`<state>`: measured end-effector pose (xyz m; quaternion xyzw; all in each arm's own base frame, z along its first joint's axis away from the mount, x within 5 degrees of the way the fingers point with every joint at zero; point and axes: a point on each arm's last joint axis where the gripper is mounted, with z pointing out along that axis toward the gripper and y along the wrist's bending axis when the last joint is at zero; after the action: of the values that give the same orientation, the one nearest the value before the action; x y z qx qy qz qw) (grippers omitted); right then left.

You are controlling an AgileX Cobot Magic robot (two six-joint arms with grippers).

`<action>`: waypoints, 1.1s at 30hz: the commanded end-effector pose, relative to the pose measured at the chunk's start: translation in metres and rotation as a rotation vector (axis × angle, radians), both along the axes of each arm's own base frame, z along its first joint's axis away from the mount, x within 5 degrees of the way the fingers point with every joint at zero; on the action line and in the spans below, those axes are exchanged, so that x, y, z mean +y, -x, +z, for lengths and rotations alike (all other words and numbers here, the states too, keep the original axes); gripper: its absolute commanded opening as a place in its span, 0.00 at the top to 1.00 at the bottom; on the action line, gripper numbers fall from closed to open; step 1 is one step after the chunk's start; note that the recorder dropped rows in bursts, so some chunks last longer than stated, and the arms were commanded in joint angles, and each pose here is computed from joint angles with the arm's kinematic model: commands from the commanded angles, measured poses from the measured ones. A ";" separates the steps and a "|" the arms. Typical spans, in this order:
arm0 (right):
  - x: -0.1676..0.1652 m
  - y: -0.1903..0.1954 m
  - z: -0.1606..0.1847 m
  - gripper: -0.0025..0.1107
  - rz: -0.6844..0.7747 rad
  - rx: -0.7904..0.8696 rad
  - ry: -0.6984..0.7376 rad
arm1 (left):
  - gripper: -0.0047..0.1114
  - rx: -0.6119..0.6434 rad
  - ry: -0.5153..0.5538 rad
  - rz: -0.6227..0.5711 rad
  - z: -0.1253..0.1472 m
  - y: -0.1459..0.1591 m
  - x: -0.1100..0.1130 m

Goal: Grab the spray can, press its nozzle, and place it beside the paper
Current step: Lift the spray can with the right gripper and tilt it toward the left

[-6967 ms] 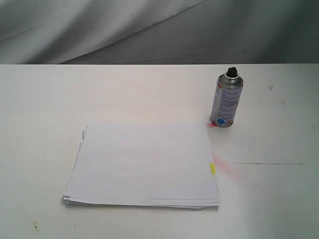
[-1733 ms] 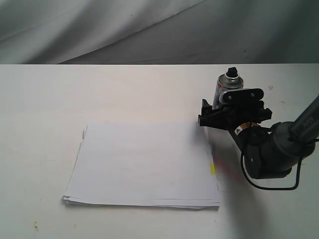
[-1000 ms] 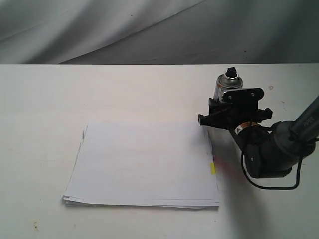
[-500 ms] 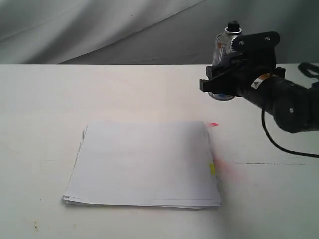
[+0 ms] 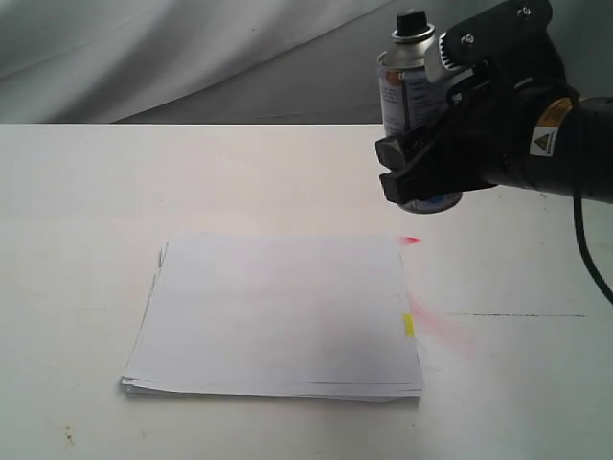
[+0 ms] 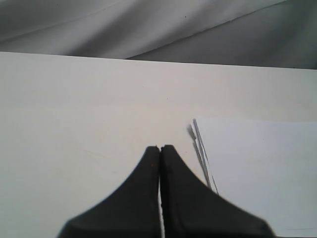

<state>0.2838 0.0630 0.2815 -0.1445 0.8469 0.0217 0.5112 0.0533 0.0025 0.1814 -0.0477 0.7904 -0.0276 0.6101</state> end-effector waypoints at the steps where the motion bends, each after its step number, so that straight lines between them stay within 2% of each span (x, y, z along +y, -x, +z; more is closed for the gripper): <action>1: -0.002 0.006 0.008 0.98 0.005 -0.004 0.027 | 0.96 0.000 0.000 -0.004 0.001 0.000 0.000; 4: -0.002 0.006 0.008 0.98 0.007 -0.004 0.031 | 0.96 0.000 0.000 -0.004 0.001 0.000 0.000; 12: 0.007 0.004 0.005 0.98 0.120 -0.066 0.276 | 0.96 0.000 0.000 -0.004 0.001 0.000 0.000; 16: 0.017 0.000 -0.004 0.98 0.148 -0.062 0.345 | 0.96 0.000 0.000 -0.004 0.001 0.000 0.000; 21: 0.023 -0.008 -0.019 0.98 0.066 -0.047 0.445 | 0.96 0.000 0.000 -0.004 0.001 0.000 0.000; 26: 0.036 -0.015 -0.028 0.98 -0.031 -0.111 0.524 | 0.96 0.000 0.000 -0.004 0.001 0.000 0.000; 33: 0.051 -0.019 -0.058 0.98 -0.127 -0.079 0.659 | 0.96 0.000 0.000 -0.004 0.001 0.000 0.000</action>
<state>0.3003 0.1125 0.2269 -0.2541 0.8088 -0.2474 0.4691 0.0533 0.0025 0.1814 -0.0477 0.7904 -0.0276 0.6101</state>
